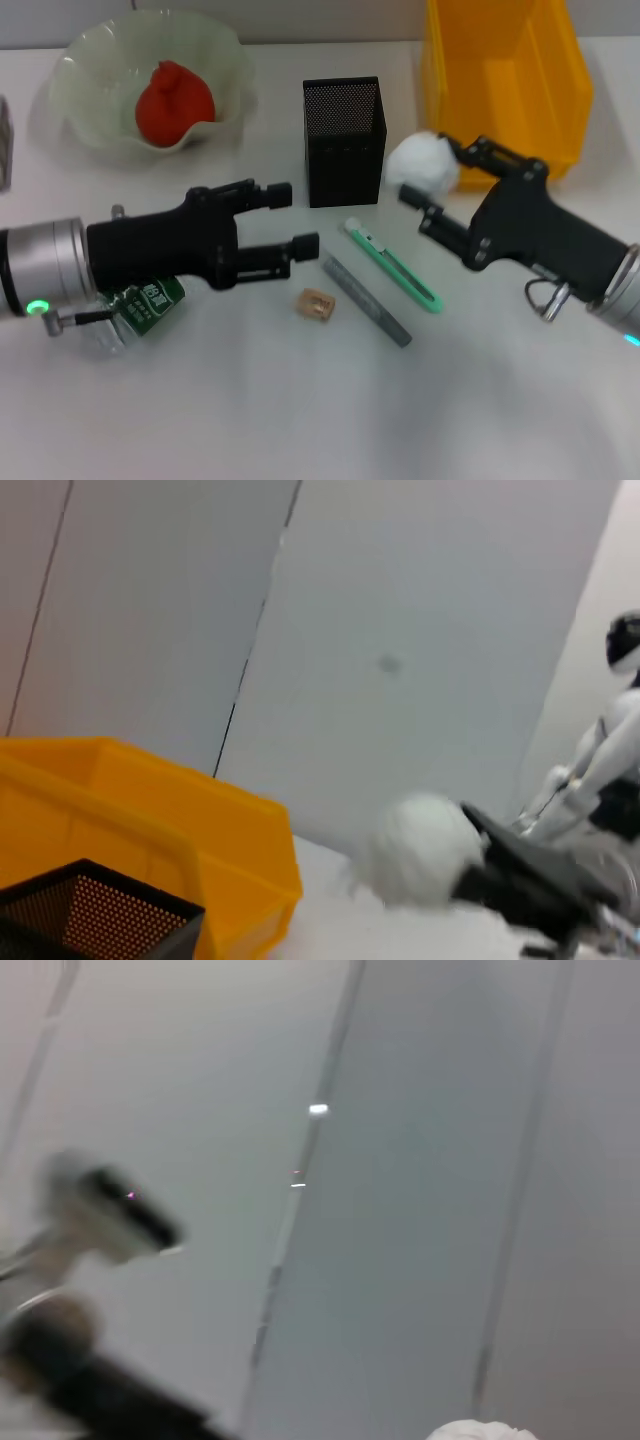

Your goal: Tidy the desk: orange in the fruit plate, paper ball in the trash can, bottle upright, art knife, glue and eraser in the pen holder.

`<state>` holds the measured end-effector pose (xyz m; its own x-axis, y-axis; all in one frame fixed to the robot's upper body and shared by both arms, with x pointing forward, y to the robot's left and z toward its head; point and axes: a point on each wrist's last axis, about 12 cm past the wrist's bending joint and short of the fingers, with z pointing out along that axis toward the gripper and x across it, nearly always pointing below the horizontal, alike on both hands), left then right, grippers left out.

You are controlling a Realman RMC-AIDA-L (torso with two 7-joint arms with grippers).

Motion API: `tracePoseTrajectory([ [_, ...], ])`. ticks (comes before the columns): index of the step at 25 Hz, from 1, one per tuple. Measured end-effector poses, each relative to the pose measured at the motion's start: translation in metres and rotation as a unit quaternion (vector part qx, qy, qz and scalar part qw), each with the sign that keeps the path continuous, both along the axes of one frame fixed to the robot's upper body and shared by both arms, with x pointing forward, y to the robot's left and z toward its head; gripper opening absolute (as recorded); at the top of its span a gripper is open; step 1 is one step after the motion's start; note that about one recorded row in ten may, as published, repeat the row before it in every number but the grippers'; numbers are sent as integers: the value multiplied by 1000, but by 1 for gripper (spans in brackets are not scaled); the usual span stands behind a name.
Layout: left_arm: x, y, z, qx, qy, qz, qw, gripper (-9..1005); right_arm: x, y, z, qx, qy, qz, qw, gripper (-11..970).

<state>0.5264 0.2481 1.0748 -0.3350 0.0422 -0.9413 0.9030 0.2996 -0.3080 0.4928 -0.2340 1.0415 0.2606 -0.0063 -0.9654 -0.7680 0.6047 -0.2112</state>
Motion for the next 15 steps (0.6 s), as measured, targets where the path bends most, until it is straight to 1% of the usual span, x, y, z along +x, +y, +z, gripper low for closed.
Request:
tracePoseTrajectory([
  [1,-5,1,-5,9,-27,0,1000,807,0,0,0,0,0,0,1000,555],
  [4,-10,0,-12,15,-43,2,999,807,8,-8,4,32,21,-33,999,554],
  [5,-10,0,-12,15,-43,2,999,807,14,-13,6,50,32,-59,996,554],
  [6,-10,-3,-17,21,-40,3,999,807,14,-13,6,50,32,-59,996,554],
  [9,-10,-4,-18,23,-38,3,999,807,26,-18,7,66,52,-98,992,554],
  [10,-10,-4,-18,24,-37,2,999,807,34,-21,6,74,68,-128,987,554],
  [11,-10,-4,-18,23,-37,2,999,807,34,-21,6,74,68,-128,987,554],
  [15,-11,-2,-19,22,-34,6,999,807,49,-26,5,93,104,-172,975,554],
])
